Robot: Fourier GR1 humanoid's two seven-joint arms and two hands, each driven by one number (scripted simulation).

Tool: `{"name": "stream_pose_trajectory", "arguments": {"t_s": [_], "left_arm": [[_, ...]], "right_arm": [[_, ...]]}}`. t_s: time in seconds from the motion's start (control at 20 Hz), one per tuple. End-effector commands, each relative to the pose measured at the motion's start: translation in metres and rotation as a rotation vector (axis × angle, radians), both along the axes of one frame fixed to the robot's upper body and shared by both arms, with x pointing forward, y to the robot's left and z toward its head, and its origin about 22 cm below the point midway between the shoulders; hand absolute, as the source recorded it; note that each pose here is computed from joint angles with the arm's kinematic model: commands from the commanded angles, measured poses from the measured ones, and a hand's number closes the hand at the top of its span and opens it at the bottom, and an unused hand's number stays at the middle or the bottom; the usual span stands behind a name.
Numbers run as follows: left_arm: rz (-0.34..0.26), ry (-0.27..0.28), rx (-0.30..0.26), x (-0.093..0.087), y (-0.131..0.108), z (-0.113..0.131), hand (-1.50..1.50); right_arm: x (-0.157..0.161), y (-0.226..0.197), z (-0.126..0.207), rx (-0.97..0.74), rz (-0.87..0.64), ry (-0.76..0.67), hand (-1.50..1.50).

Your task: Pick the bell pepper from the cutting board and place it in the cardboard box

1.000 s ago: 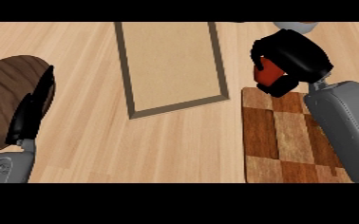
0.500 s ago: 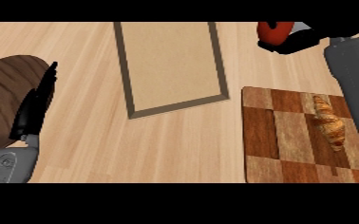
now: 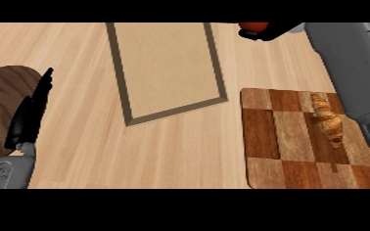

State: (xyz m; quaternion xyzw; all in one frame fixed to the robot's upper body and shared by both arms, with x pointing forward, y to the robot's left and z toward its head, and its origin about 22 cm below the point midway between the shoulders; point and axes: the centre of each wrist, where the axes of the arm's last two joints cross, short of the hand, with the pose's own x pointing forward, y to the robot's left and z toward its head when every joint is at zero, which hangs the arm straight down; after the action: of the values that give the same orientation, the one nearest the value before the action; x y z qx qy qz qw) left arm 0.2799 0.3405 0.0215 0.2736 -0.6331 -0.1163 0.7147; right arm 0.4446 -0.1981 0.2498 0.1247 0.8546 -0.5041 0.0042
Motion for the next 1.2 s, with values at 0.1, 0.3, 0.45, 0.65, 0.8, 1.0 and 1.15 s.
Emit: {"name": "stream_pose_trajectory", "arguments": {"t_s": [0.1,0.3,0.45,0.65,0.8,1.0,1.15], "left_arm": [[0.042,0.021,0.002,0.0,-0.001,-0.007,0.0],[0.043,0.007,0.0,0.001,0.006,0.003,0.0],[0.067,0.009,0.006,-0.012,0.008,-0.007,0.0],[0.04,0.021,-0.01,-0.004,0.005,-0.003,0.0],[0.023,0.004,0.005,-0.011,0.002,-0.004,0.0],[0.006,0.018,0.006,-0.004,0.008,-0.005,0.0],[0.015,0.001,0.007,-0.003,0.002,-0.002,0.0]], "right_arm": [[0.003,0.067,-0.01,-0.027,0.214,0.148,1.5],[-0.005,0.117,0.008,-0.026,0.234,0.205,1.5],[-0.011,0.13,-0.01,-0.042,0.218,0.293,1.5],[-0.017,0.176,-0.001,-0.098,0.212,0.328,1.5],[-0.025,0.196,-0.033,-0.109,0.213,0.337,1.5],[-0.025,0.212,-0.02,-0.112,0.133,0.327,1.5],[-0.02,0.21,-0.038,-0.124,0.078,0.284,1.5]]}}
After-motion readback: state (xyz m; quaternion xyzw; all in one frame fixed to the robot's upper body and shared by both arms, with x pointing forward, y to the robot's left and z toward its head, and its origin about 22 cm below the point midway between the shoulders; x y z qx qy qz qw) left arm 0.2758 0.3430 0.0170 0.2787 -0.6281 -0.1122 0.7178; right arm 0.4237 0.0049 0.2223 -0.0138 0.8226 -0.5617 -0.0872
